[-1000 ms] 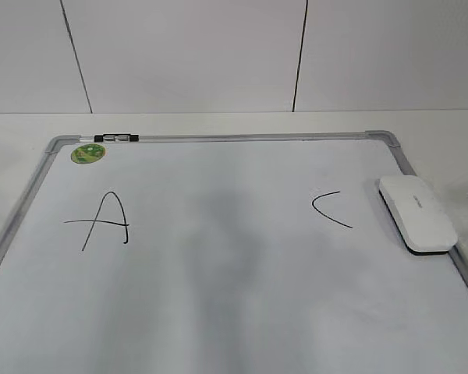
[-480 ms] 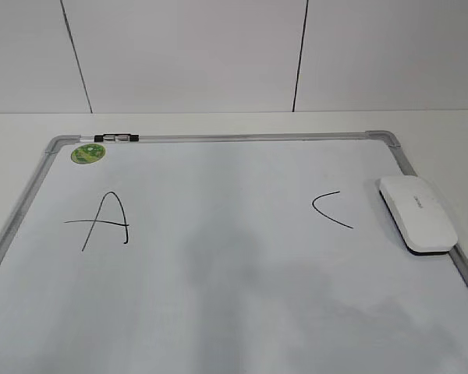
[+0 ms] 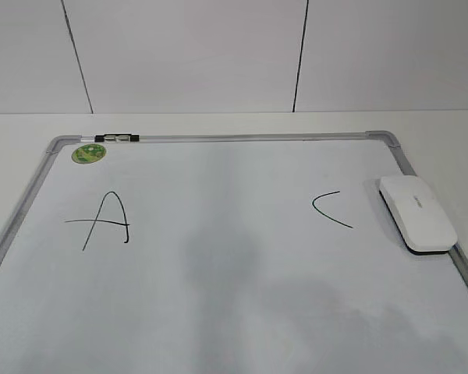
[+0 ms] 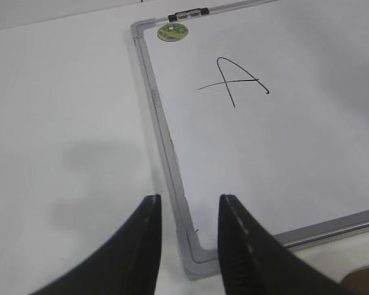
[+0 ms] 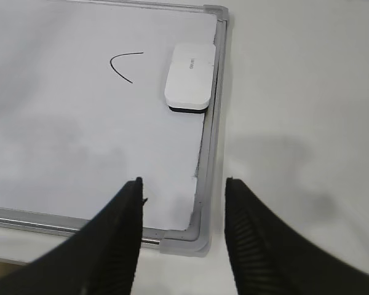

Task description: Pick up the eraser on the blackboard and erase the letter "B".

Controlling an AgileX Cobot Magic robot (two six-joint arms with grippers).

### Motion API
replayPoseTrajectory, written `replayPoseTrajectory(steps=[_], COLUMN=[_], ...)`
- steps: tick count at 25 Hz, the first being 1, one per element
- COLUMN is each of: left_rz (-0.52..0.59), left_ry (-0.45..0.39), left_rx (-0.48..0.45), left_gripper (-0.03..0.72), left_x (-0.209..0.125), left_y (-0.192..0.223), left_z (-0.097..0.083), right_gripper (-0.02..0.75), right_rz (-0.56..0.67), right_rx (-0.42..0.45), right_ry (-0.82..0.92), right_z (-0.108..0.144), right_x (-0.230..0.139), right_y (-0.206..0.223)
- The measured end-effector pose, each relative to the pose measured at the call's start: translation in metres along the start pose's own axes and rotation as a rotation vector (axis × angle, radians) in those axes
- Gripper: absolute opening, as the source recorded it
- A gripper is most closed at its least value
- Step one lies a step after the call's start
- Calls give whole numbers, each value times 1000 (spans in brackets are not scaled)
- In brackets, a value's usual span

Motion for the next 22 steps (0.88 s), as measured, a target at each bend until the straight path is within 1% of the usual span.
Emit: replayPoseTrajectory(steps=[7,17,22], left_rz=[-2,14,14], left_ry=[-2,17,7], left_rx=[-4,31,31], left_gripper=[235,234,234], left_x=[0,-2,-2], left_y=[0,0,0], left_z=[-1,4,4], right_gripper=[352,352,352], right_rz=[12,12,12], right_rx=[-1,-1,-1], right_ry=[1,1,1], right_z=[0,0,0], right_x=[-3,-3,-3], right_y=[3,3,3])
Point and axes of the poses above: a point on each arm's last joint axis where the gripper is mounted, y pointing out along that axis toward the gripper, z along the wrist's bending axis when the last joint is at zero, x = y × z, the point moved 5 cm from there along y, pointing out along that axis toward the gripper, and after that the axes turned 13 degrees about y, right-handed, at the moved point
